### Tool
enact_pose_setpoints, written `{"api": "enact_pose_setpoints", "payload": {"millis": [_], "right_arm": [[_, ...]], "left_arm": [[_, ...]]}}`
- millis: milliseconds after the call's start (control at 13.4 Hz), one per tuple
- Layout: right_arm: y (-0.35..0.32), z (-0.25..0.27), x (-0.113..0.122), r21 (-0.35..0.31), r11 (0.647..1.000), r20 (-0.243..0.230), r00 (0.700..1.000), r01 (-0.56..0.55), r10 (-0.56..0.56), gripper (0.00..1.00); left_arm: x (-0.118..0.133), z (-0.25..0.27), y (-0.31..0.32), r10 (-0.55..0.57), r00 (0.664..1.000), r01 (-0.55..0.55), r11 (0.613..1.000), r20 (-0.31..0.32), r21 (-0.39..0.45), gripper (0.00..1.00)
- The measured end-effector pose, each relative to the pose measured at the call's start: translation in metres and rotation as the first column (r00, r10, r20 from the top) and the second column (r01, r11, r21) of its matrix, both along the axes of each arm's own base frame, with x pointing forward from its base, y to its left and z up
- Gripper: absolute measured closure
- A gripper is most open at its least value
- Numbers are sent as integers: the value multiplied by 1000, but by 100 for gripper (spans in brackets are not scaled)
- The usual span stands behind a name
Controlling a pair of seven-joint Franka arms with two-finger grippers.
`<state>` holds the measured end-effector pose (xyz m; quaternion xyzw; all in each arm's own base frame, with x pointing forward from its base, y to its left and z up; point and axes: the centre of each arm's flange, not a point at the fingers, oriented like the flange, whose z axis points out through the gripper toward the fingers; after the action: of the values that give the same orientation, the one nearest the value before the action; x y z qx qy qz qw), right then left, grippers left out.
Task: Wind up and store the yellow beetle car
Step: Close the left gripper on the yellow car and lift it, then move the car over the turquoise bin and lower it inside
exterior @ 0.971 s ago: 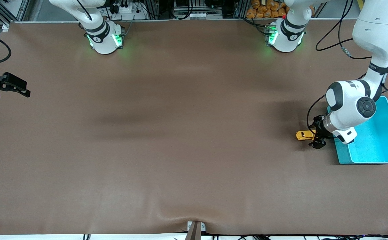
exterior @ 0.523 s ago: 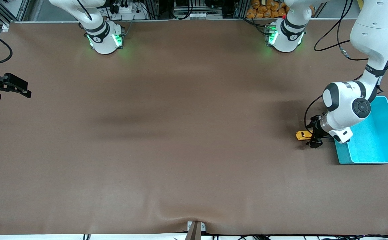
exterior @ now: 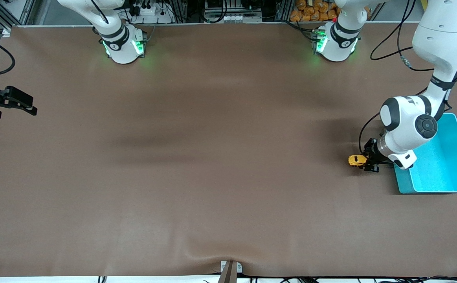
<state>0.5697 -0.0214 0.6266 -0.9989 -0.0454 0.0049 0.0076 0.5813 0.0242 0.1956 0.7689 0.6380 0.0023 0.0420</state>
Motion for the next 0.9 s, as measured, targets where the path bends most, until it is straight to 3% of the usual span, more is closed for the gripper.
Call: {"api": "enact_pose_setpoints", "payload": {"millis": [448, 896], "right_arm": [[0, 0, 0, 0, 1000, 1, 1000, 0, 0, 0], [-1, 0, 0, 0, 1000, 0, 1000, -3, 3, 0]], "left_arm": [[6, 75, -25, -143, 990, 142, 989, 11, 42, 51], [15, 133, 5, -367, 930, 368, 928, -33, 63, 51]]}}
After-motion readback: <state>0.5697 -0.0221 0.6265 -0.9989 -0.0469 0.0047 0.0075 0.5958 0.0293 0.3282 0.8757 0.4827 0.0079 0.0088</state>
